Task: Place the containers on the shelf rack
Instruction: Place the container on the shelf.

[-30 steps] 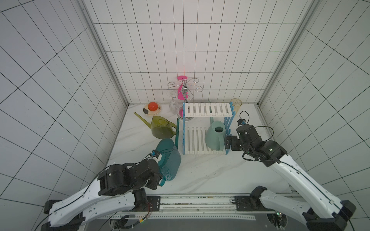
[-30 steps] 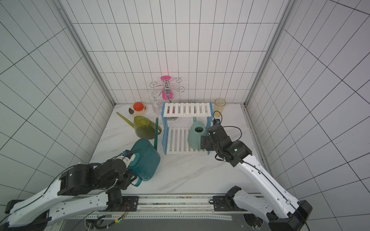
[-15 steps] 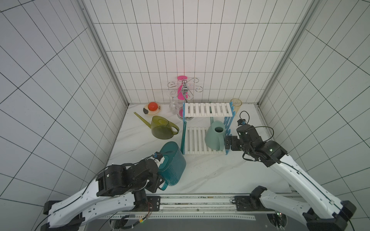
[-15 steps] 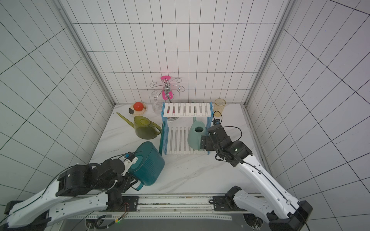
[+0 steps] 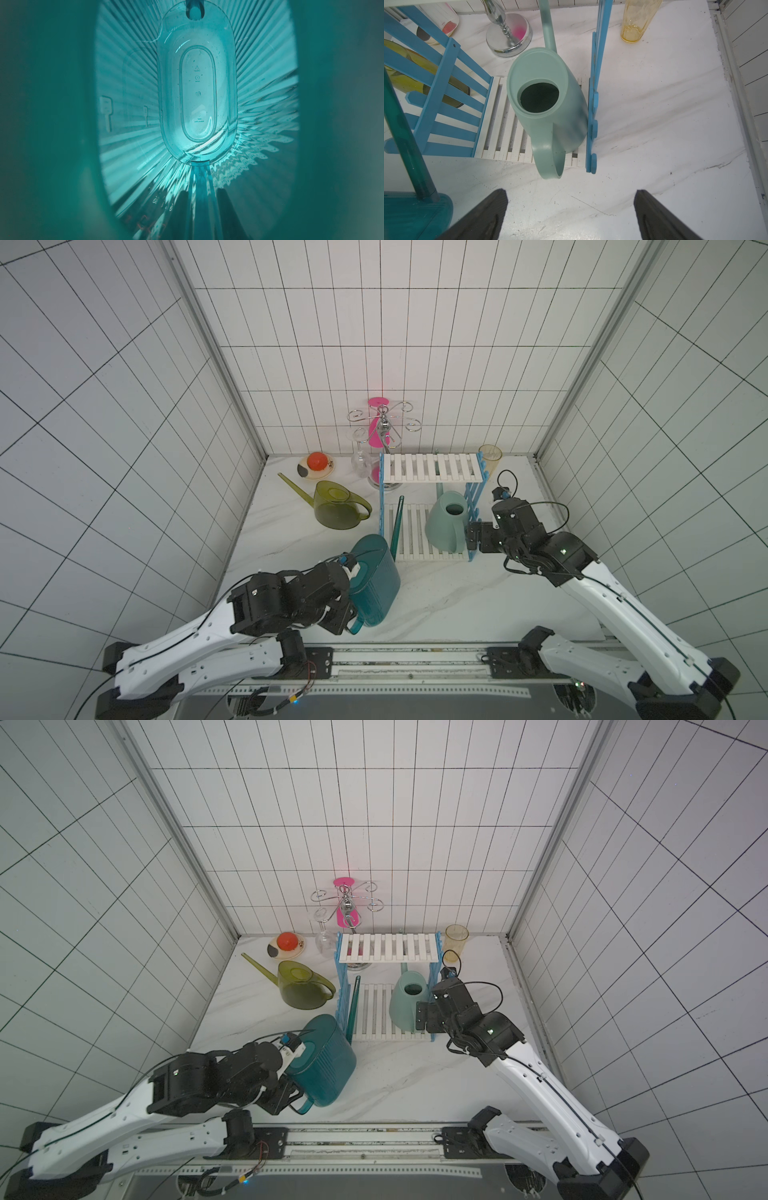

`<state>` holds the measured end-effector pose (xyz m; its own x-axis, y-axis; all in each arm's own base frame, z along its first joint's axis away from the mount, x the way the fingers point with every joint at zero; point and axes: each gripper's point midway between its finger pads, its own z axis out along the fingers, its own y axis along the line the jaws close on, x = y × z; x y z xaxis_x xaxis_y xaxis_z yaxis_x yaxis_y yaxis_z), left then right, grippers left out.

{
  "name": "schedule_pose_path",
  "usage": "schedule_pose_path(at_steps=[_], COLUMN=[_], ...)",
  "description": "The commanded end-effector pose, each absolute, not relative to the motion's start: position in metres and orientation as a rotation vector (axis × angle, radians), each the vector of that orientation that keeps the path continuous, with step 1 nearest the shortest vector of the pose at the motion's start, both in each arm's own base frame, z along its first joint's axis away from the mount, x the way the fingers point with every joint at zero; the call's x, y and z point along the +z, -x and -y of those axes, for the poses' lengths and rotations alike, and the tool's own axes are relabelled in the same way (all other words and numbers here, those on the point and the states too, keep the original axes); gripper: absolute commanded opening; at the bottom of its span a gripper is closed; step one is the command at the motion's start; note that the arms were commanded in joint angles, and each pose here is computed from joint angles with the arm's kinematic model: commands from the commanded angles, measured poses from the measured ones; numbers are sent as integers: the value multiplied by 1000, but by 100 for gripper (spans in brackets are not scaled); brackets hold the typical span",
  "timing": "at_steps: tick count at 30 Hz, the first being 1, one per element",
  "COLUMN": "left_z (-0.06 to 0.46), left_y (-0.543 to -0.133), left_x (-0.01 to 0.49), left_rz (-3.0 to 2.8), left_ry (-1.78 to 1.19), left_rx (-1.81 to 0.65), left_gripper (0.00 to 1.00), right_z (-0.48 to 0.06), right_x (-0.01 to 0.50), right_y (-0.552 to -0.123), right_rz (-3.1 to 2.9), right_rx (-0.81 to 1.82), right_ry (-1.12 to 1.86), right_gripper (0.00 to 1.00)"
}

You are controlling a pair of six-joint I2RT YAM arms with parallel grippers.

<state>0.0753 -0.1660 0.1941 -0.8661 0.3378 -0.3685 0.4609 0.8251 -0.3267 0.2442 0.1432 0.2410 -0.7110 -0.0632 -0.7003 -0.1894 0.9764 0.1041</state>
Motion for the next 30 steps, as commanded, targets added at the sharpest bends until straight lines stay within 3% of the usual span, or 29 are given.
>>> schedule_pose_path(at_steps=[1,30], left_z=[195,268], left_y=[-92,-155], left_x=[226,213], left_rz=[-2557,-2585], left_ry=[-595,-357], left_rx=[-726,-558], left_gripper=[0,0], right_z=[-141,-144], right_x=[257,266], right_y=[-246,-246], right_rz=[-2319,-2300], right_rx=[241,295], right_ry=[161,155], right_gripper=[99,99])
